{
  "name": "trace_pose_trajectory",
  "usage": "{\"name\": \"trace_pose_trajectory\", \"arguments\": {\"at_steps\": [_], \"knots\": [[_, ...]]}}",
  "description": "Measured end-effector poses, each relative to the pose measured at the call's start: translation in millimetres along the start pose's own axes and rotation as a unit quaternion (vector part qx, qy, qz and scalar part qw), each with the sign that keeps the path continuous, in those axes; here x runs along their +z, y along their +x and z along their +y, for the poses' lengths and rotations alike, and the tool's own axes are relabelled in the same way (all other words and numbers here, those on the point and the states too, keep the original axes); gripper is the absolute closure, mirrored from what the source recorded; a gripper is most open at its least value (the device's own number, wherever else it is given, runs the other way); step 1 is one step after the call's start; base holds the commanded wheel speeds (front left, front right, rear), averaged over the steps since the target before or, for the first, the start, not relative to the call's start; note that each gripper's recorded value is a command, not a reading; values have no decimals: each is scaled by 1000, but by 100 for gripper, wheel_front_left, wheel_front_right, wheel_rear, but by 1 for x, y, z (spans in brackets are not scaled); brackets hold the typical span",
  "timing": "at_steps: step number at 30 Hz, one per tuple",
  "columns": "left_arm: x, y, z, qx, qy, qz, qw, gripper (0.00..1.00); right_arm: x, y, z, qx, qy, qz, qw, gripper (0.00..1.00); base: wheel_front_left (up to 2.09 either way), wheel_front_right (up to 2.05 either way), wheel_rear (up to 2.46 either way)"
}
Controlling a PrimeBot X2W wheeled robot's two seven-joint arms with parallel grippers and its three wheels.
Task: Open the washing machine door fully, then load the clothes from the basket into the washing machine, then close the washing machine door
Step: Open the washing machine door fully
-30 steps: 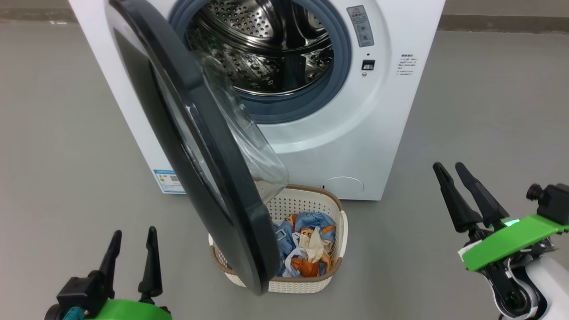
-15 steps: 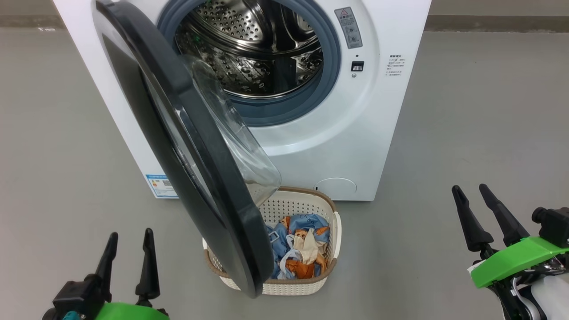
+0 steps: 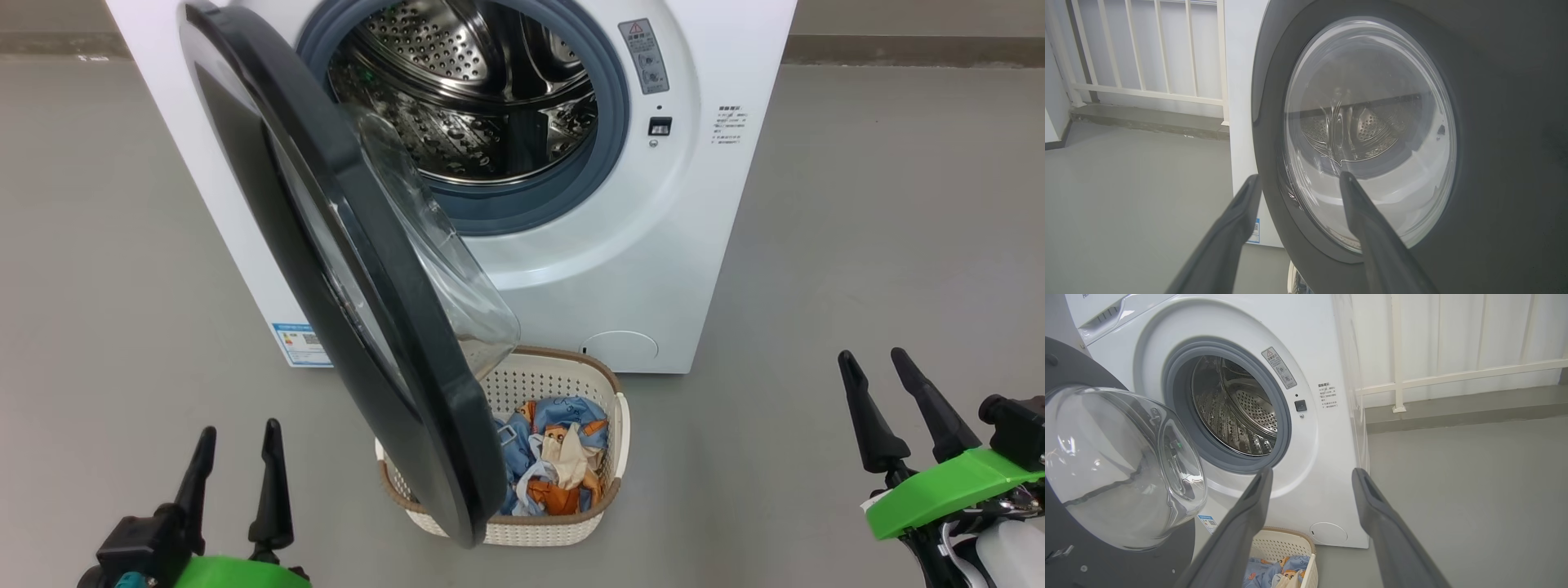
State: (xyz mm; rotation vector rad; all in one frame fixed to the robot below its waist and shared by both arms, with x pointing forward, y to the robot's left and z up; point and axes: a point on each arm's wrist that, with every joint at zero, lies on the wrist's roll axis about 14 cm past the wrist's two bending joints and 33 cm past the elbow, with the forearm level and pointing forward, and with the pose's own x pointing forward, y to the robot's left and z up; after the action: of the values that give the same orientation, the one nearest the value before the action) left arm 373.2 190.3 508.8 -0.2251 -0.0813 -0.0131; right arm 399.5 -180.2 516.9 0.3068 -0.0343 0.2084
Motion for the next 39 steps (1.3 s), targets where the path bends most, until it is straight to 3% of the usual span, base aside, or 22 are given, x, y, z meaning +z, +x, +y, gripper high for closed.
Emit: {"name": "trace_pose_trajectory", "arguments": {"at_steps": [29,31,32,39], "knots": [[-3,1,0,-1,-1,4,1000,0,-6,0,-1,-3,-4,9,1000,0,0,0,0],[-2,1,-1,-3,-2,2,1000,79,-7,0,-1,-3,-2,9,1000,0,0,0,0],[-1,1,-2,-3,-2,0,1000,100,-7,0,-1,-3,-2,9,1000,0,0,0,0],[23,6,-13,-18,-6,-38,999,100,-9,1,0,-3,0,11,1000,0,0,0,0]]}}
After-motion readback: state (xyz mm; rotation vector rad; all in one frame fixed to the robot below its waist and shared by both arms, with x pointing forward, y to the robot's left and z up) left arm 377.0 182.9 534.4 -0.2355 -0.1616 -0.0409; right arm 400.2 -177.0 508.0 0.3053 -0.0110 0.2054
